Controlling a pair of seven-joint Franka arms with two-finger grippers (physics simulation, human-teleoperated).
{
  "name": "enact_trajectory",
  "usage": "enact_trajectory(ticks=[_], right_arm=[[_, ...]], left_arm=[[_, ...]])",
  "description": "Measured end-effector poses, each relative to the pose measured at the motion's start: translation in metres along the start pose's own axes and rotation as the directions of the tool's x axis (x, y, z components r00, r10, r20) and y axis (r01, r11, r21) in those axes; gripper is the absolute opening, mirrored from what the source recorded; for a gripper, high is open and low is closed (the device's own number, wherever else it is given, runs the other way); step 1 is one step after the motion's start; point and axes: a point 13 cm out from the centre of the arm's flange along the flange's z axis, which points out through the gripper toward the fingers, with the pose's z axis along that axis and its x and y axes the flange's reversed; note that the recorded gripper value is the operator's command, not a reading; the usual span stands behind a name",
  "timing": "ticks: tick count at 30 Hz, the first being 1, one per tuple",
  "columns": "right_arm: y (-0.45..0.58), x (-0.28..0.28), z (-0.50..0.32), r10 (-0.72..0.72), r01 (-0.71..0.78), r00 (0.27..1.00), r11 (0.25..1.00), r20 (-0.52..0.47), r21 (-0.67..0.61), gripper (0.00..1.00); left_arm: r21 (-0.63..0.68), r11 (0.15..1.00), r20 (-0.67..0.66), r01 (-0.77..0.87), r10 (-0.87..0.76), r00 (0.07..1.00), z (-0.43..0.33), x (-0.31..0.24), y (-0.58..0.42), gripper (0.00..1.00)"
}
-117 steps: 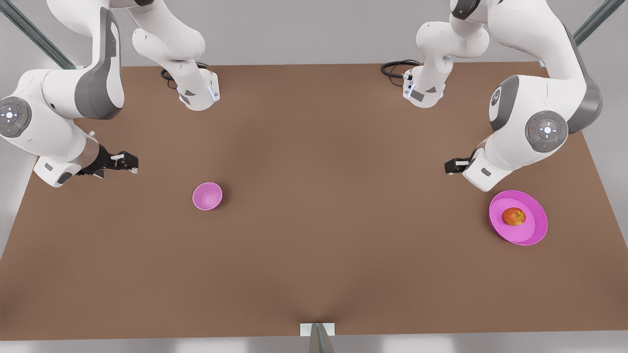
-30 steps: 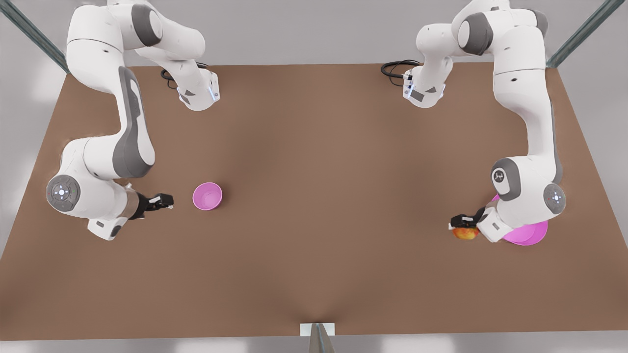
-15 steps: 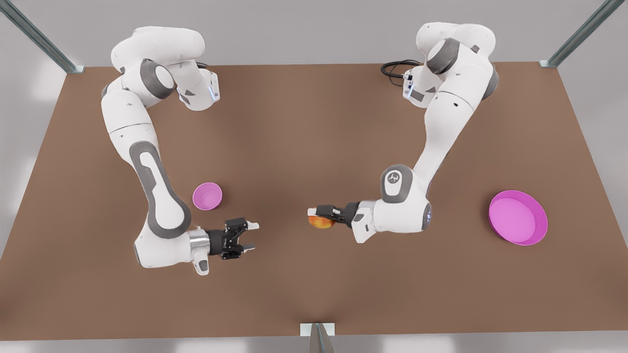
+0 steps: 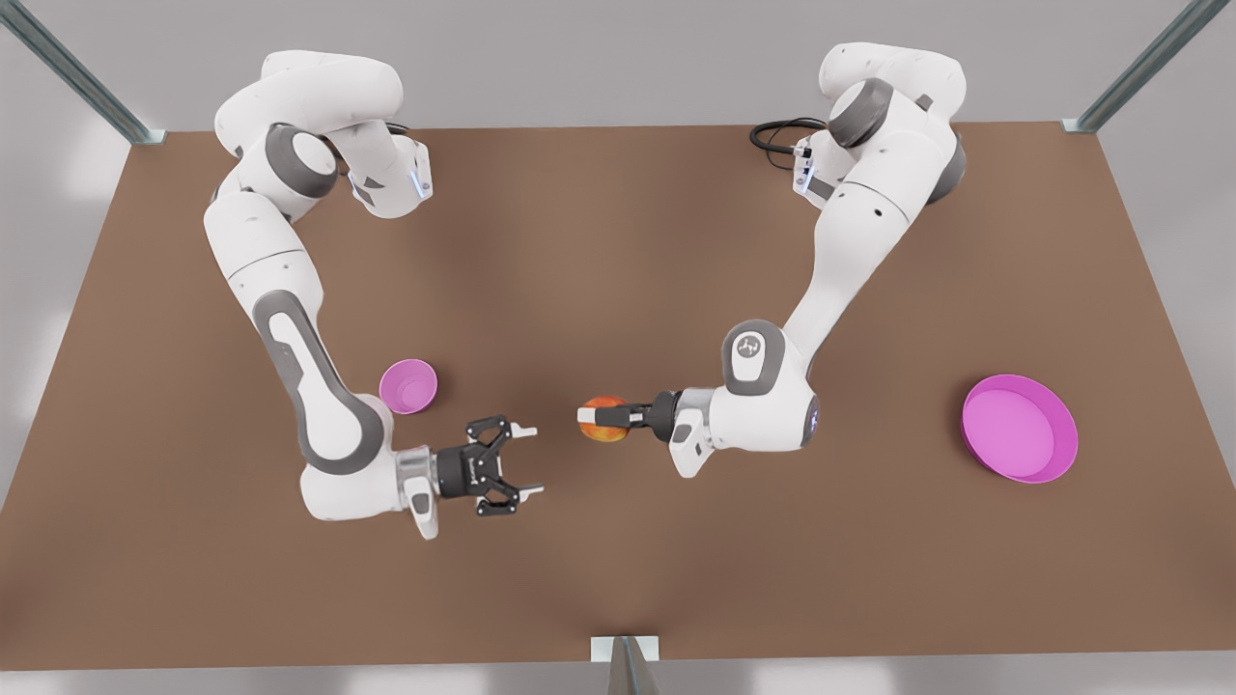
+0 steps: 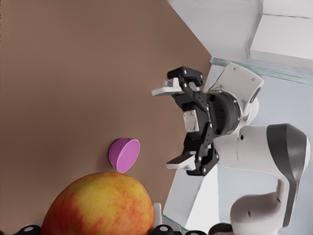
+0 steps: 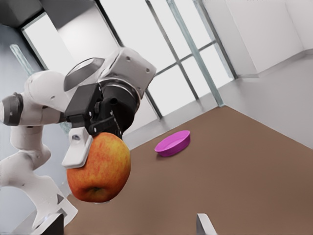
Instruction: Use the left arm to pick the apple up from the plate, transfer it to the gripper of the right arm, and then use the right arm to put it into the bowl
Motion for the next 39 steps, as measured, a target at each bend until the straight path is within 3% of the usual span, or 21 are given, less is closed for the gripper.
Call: enact_trajectory(ticks=[14,39], right_arm=[[0.017,-0.002,0.035,-0.224,0.229,0.968,0.973,0.114,-0.028,1.0],[0.03,0.002,0.08,-0.346,0.349,0.915,0.937,0.207,0.022,1.0]], left_arm=[[-0.001,0.996,-0.005,0.089,-0.089,0.996,0.009,0.002,0.003,0.76],[0.018,0.989,0.004,0.146,-0.146,0.989,0.01,-0.012,0.005,0.76]])
